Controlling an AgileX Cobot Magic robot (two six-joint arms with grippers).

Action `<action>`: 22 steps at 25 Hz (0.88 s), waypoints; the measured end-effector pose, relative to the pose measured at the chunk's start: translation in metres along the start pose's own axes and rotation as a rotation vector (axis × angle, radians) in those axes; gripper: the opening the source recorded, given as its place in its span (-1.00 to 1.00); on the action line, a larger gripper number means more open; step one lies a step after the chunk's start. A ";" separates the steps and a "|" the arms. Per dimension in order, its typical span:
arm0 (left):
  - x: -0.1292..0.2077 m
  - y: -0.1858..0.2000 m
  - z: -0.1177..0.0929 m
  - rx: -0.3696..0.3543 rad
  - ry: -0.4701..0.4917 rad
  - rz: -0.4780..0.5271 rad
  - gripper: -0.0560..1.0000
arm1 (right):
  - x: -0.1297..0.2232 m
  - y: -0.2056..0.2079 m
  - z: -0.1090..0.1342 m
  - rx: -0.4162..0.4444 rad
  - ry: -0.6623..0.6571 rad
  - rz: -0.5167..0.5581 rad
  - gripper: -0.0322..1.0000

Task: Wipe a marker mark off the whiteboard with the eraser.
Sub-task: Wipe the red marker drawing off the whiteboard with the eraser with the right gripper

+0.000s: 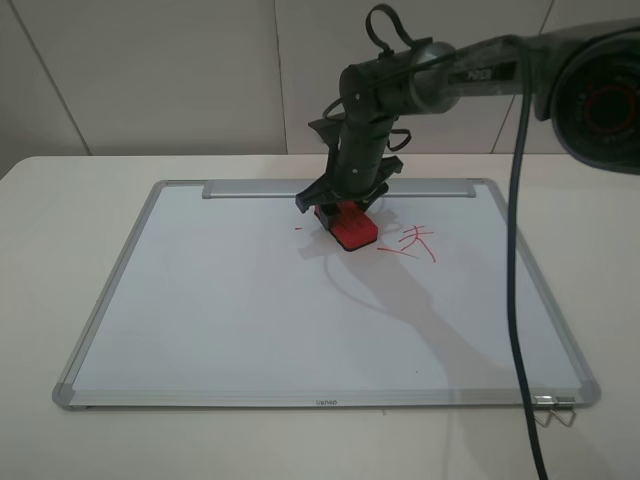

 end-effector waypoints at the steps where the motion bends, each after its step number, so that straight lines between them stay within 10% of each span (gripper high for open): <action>1: 0.000 0.000 0.000 0.000 0.000 0.000 0.57 | 0.000 0.000 0.001 0.003 0.004 0.001 0.04; 22: 0.000 0.000 0.000 0.000 0.000 0.000 0.57 | 0.007 0.008 0.107 -0.047 0.236 -0.023 0.04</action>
Point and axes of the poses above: a point on each arm's last joint axis where the gripper is mounted, y pointing back along that axis away from the gripper, z along the wrist's bending axis when the last joint is at zero, x = y × z, the point moved 1 cm from there along -y, pointing out along that axis toward the gripper, and after that the axes turned 1 degree about y, right-handed, at the moved point
